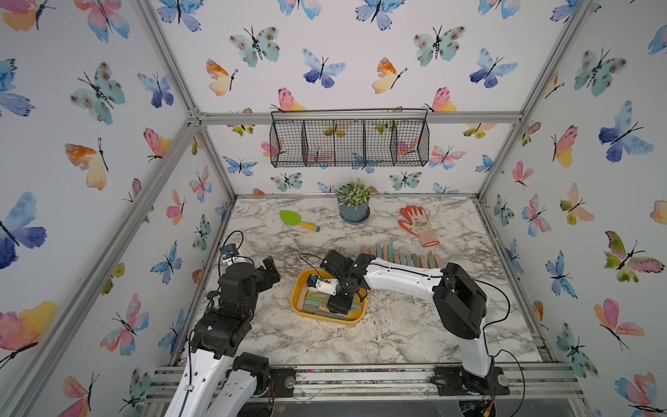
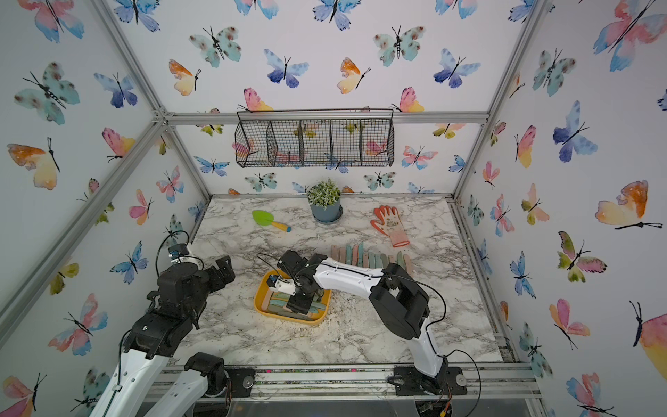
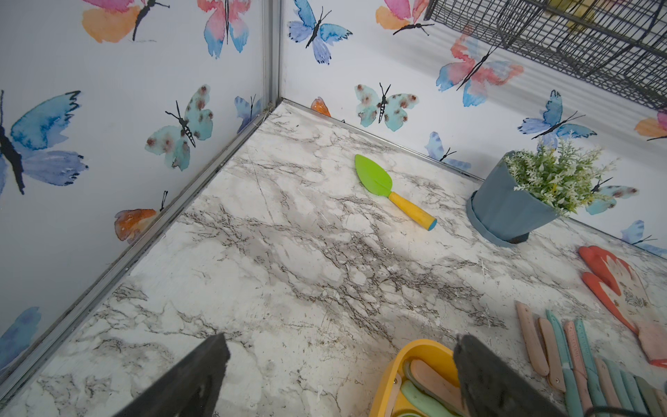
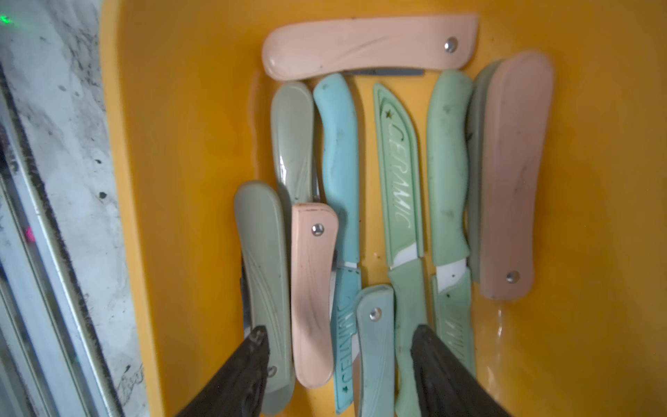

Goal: Take the fruit knife out of the storage box
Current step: Pick up the fruit knife from the storage box.

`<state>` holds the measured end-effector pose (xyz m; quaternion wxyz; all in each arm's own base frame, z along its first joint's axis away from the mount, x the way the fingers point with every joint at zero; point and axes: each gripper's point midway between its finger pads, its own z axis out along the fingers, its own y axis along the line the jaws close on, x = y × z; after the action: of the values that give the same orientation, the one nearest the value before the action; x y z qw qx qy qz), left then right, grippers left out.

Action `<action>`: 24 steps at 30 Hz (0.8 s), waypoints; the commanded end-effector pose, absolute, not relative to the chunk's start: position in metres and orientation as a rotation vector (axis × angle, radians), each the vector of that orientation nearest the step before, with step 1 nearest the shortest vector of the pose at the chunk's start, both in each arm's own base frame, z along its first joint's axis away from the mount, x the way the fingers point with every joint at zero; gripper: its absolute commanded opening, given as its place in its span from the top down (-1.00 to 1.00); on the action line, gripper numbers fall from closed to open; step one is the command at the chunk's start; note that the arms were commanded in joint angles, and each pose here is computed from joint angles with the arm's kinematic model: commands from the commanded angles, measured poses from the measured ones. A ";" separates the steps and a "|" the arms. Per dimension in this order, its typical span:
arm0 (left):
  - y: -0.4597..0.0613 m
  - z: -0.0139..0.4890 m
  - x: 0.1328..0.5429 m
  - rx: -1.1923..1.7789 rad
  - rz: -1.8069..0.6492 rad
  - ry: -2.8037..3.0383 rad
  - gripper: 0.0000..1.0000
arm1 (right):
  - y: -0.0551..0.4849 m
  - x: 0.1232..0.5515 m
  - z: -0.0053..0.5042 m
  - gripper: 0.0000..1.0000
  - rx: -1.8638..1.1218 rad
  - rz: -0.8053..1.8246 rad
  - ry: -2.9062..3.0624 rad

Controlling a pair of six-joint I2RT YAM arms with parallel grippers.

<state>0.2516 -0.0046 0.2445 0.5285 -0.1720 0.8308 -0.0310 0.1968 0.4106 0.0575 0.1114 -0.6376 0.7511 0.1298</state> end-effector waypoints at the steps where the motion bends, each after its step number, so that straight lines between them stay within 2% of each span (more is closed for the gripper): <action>1: -0.003 0.241 0.251 -0.412 -0.066 1.991 -0.97 | 0.408 0.186 0.047 -0.35 -1.975 0.372 2.210; 16: -0.003 0.242 0.251 -0.414 -0.065 1.989 -0.97 | 0.400 0.206 0.018 -0.41 -1.992 0.143 2.270; 21: -0.003 0.241 0.251 -0.412 -0.067 1.990 -0.97 | 0.393 0.229 0.018 -0.40 -1.896 -0.037 2.270; 24: -0.003 0.241 0.251 -0.411 -0.068 1.991 -0.97 | 0.397 0.237 0.028 -0.35 -1.835 -0.050 2.244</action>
<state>0.2516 -0.0046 0.2445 0.5285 -0.1718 0.8308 -0.0309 0.2251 0.4009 0.0251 0.1008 -0.6429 0.7590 0.0189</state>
